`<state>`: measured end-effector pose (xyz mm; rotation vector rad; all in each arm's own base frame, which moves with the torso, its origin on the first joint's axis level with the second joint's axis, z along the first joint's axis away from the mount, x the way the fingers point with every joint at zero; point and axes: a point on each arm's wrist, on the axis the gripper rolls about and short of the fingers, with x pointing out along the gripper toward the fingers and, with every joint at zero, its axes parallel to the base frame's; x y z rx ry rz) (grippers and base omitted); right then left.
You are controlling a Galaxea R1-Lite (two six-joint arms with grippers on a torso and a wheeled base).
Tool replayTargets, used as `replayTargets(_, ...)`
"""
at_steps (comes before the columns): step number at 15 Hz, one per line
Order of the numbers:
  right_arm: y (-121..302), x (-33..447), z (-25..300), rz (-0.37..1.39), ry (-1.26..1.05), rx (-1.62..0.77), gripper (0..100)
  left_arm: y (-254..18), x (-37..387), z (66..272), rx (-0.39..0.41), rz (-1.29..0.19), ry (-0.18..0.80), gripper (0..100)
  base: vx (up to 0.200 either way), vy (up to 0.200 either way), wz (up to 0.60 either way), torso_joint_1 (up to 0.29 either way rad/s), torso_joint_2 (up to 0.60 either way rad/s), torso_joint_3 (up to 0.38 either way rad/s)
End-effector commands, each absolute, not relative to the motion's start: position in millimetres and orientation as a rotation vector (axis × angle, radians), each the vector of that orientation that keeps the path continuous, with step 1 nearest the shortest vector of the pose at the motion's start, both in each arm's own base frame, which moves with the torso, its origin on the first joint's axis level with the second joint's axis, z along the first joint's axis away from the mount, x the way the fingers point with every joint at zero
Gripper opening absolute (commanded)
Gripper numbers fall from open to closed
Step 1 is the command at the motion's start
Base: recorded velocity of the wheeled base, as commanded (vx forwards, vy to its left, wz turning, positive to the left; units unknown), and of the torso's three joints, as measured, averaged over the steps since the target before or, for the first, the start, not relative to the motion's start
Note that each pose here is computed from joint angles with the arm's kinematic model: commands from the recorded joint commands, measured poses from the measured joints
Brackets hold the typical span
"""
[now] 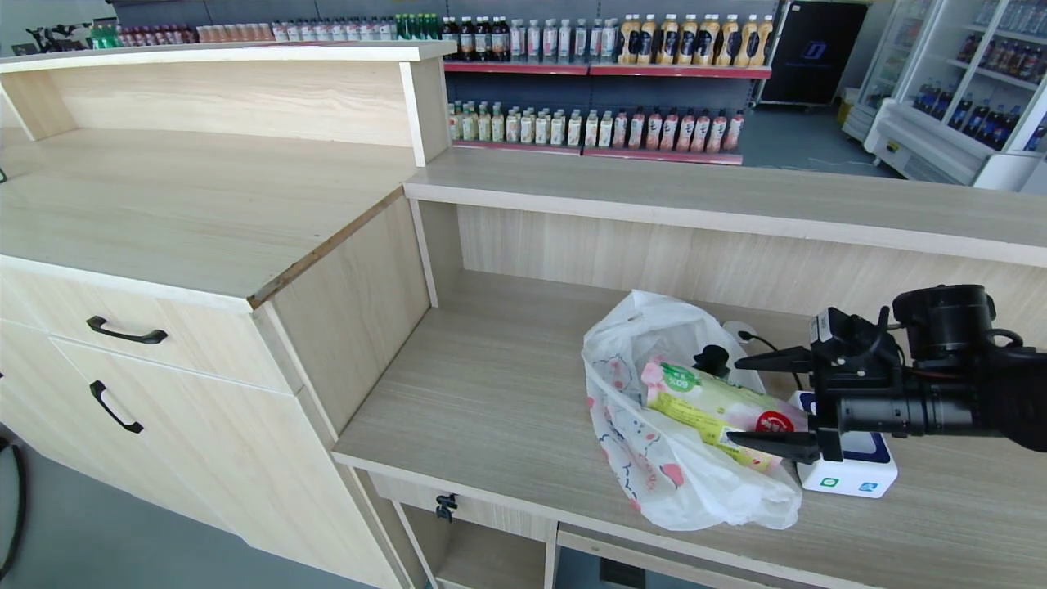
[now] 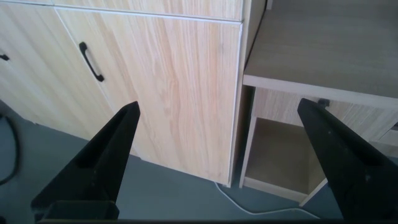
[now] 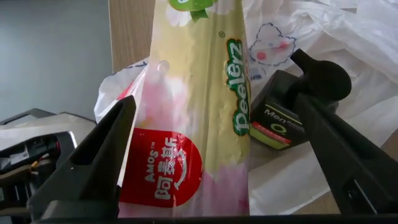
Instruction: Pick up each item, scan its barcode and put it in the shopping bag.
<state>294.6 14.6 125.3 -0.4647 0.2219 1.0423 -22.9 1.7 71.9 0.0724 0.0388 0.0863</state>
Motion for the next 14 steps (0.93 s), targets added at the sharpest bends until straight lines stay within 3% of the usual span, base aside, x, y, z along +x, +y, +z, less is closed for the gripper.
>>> replayTargets(1,15,289,148,1.019,0.16,-0.487,100,2,-23,72,0.072,0.086,0.038,100,0.0,0.0,0.0,0.0,0.0,0.0)
replayTargets(5,16,278,199,0.968,0.024,-0.526,100,2,-23,72,0.072,0.088,0.038,100,0.0,0.0,0.0,0.0,0.0,0.0)
replayTargets(8,11,241,245,0.895,-0.091,-0.532,100,2,-23,72,0.073,0.086,0.038,100,0.0,0.0,0.0,0.0,0.0,0.0)
replayTargets(11,0,229,264,0.799,-0.191,-0.607,100,2,-23,72,0.073,0.086,0.038,100,0.0,0.0,0.0,0.0,0.0,0.0)
replayTargets(14,0,232,300,0.564,-0.226,-0.618,100,2,-23,72,0.072,0.086,0.038,100,0.0,0.0,-0.6,-0.002,0.0,0.004)
